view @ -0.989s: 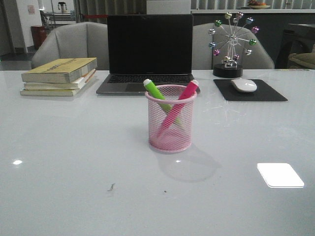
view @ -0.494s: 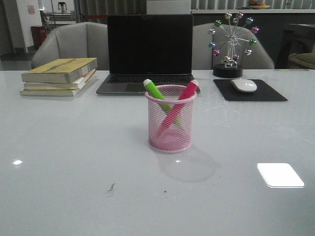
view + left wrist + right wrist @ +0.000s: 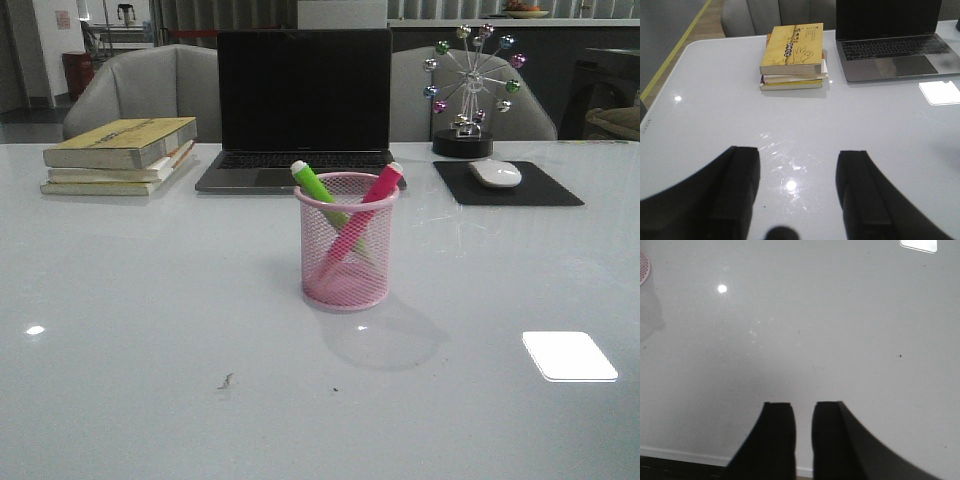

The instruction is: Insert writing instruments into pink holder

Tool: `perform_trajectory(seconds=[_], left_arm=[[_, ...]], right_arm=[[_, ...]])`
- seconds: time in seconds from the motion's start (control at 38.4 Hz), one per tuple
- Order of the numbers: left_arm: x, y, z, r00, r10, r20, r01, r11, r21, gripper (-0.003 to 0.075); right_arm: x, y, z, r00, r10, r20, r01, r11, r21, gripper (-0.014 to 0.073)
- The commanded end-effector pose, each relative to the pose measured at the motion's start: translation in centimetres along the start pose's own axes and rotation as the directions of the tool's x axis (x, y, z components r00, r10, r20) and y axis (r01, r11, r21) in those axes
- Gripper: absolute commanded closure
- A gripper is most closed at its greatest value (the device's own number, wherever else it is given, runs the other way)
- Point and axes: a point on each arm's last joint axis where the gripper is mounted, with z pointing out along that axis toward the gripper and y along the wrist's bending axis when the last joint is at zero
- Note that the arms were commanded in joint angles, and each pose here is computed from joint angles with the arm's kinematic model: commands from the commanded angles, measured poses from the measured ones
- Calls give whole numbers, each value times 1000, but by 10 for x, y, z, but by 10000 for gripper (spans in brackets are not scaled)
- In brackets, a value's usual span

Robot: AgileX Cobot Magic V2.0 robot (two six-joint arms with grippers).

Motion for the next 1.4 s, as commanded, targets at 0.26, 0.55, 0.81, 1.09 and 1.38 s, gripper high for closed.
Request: perform_trajectory(seconds=[0.26, 0.55, 0.81, 1.09, 1.38], left_arm=[[-17, 2, -5, 993, -11, 122, 13, 1000, -18, 306], [-17, 2, -5, 993, -11, 122, 13, 1000, -18, 306], [-17, 2, -5, 993, -11, 122, 13, 1000, -18, 306], [-17, 2, -5, 993, -11, 122, 13, 1000, -18, 306], [-17, 2, -5, 993, -11, 122, 13, 1000, -18, 306]], right_arm=[[-10, 0, -8, 996, 28, 80, -26, 1000, -16, 565], [-10, 0, -8, 997, 29, 71, -28, 999, -18, 565], [-9, 1, -16, 994, 17, 111, -16, 1000, -12, 565], [10, 2, -46, 895, 48, 443, -52, 999, -3, 565], [73, 10, -32, 790, 154, 593, -118, 988, -99, 565]])
